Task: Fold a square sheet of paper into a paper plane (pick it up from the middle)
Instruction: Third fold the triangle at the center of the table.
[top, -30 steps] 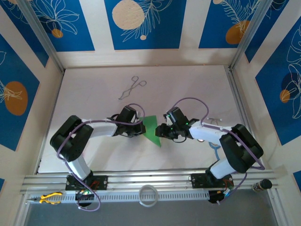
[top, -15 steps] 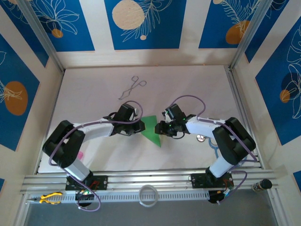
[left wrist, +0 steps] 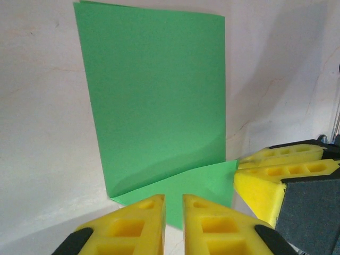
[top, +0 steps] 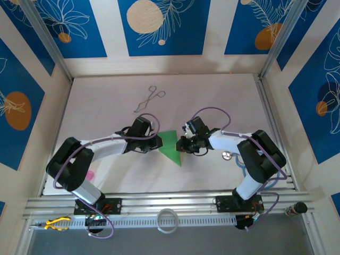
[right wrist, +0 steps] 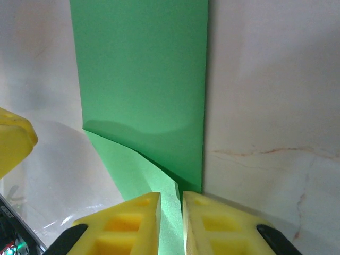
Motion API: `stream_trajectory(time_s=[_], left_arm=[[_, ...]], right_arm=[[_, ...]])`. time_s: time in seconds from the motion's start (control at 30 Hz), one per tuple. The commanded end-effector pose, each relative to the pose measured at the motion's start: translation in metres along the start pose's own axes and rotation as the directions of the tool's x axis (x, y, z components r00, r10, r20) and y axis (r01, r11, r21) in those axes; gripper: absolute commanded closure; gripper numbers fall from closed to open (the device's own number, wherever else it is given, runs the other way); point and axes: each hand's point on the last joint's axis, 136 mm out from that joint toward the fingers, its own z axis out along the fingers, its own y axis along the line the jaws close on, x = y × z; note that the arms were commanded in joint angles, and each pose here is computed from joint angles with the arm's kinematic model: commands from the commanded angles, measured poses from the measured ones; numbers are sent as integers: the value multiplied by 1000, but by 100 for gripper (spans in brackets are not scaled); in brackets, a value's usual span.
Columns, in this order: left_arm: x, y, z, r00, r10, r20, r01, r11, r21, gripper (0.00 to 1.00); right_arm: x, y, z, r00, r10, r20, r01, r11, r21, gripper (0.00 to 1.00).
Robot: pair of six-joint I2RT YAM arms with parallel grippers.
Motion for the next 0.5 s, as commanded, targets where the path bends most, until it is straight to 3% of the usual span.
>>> stream_trajectory(time_s=[0.0, 0.3, 0.47], left_arm=[[0, 7, -5, 1000, -5, 9, 5, 1000, -18, 83], [1, 7, -2, 1000, -11, 5, 11, 1000, -13, 83], [0, 7, -3, 1000, -15, 10, 15, 1000, -11, 83]], right_arm=[[-4, 10, -4, 1000, -23, -3, 23, 999, -46, 82], [-4, 10, -2, 1000, -24, -6, 24, 998, -49, 83], [-5, 10, -1, 1000, -18, -10, 18, 998, -54, 89]])
